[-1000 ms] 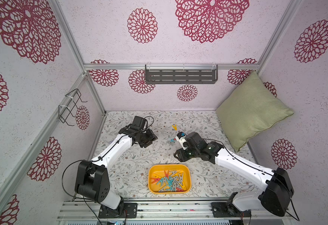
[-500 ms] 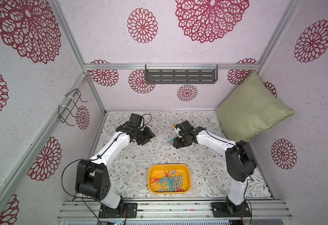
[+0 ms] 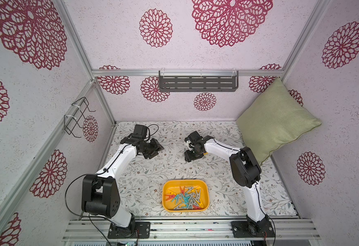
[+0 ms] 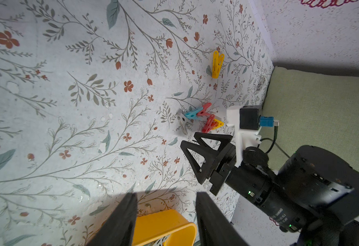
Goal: Put the clothespins into the storage box
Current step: Pick up the clothespin from the center of the board.
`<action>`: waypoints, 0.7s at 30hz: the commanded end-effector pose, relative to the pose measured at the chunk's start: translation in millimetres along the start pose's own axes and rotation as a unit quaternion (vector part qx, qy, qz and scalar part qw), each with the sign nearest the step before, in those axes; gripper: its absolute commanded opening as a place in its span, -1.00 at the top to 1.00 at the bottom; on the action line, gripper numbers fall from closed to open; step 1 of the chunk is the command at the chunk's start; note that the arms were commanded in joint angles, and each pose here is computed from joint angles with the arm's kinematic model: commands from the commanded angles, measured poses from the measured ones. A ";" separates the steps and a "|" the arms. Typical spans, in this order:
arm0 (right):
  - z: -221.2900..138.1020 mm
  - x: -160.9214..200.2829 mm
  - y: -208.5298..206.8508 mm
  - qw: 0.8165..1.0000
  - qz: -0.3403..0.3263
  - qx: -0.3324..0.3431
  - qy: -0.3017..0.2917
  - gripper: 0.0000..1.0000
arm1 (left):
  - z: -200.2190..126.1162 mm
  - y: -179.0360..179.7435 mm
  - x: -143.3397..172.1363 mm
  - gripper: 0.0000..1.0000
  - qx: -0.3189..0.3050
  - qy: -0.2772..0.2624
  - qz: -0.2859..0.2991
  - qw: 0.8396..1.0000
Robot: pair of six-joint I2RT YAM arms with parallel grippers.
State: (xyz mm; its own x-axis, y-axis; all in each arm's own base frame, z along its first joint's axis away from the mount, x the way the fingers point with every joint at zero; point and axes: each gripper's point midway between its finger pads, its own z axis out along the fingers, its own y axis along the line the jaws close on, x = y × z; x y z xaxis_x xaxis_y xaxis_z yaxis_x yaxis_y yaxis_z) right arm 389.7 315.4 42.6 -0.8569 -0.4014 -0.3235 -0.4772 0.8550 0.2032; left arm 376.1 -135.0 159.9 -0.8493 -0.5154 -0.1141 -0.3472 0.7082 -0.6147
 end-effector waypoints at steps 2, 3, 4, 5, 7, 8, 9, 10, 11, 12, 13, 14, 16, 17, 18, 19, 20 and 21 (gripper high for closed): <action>1.9 -5.3 -4.6 1.000 -0.013 0.015 0.008 -0.14 | 3.7 6.4 0.8 -0.02 -0.004 0.017 0.001 1.000; 3.8 -6.7 -3.9 1.000 -0.013 0.013 0.009 -0.10 | 2.9 6.0 0.1 -0.02 -0.004 0.017 0.001 1.000; 5.4 -8.3 -3.2 1.000 -0.014 0.012 0.010 -0.07 | 3.2 7.1 0.3 -0.02 -0.005 0.018 0.000 1.000; 7.2 -9.7 -2.7 1.000 -0.013 0.010 0.011 -0.03 | 2.8 7.3 0.2 -0.02 -0.005 0.019 0.001 1.000; 10.0 -13.0 -0.7 1.000 -0.013 0.006 0.012 0.03 | 1.8 8.0 0.4 -0.02 -0.006 0.020 0.001 1.000; 11.6 -14.0 0.6 1.000 -0.014 0.004 0.014 0.07 | 1.5 8.9 0.3 -0.02 -0.007 0.020 0.000 1.000; 12.7 -15.6 1.4 1.000 -0.013 0.001 0.013 0.11 | 1.2 9.3 0.4 -0.02 -0.007 0.021 0.000 1.000; 14.0 -16.3 3.1 1.000 -0.014 -0.002 0.015 0.14 | 0.5 9.7 0.5 -0.02 -0.007 0.021 0.001 1.000; 15.3 -17.2 4.3 1.000 -0.014 -0.004 0.016 0.19 | -0.1 10.0 0.8 -0.02 -0.007 0.021 0.001 1.000; 16.5 -17.4 5.4 1.000 -0.015 -0.005 0.017 0.24 | -0.6 11.3 0.7 -0.02 -0.008 0.020 0.001 1.000; 17.4 -18.1 7.1 1.000 -0.015 -0.008 0.018 0.31 | -0.7 11.6 1.4 -0.02 -0.008 0.021 0.000 1.000; 17.4 -19.5 9.9 1.000 -0.017 -0.011 0.017 0.38 | -1.6 12.2 1.6 -0.02 -0.007 0.020 0.001 1.000; 17.9 -20.5 15.0 0.999 -0.021 -0.016 0.018 0.51 | -3.1 13.2 1.9 -0.02 -0.007 0.019 0.000 1.000; 17.9 -21.1 18.0 0.999 -0.023 -0.019 0.018 0.58 | -3.5 13.8 2.3 -0.02 -0.006 0.019 -0.001 1.000; 17.8 -21.6 20.7 0.999 -0.026 -0.020 0.018 0.64 | -4.0 14.5 2.8 -0.02 -0.006 0.019 -0.002 1.000; 17.0 -21.9 24.1 0.999 -0.029 -0.022 0.018 0.71 | -4.4 15.0 3.1 -0.02 -0.006 0.018 -0.001 1.000; 16.2 -22.6 28.2 0.999 -0.032 -0.026 0.017 0.76 | -5.0 15.4 3.7 -0.02 -0.006 0.018 -0.002 1.000; 15.2 -23.2 31.2 0.999 -0.033 -0.028 0.016 0.79 | -5.7 15.9 4.2 -0.02 -0.006 0.017 -0.002 1.000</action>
State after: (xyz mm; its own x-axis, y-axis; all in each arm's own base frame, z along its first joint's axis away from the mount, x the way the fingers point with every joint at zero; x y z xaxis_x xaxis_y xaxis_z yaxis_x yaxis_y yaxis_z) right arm 406.4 343.1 32.2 -0.8396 -0.4465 -0.3095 -0.5179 0.8299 0.2075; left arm 371.3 -125.6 149.0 -0.8573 -0.5093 -0.0749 -0.3706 0.7115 -0.5970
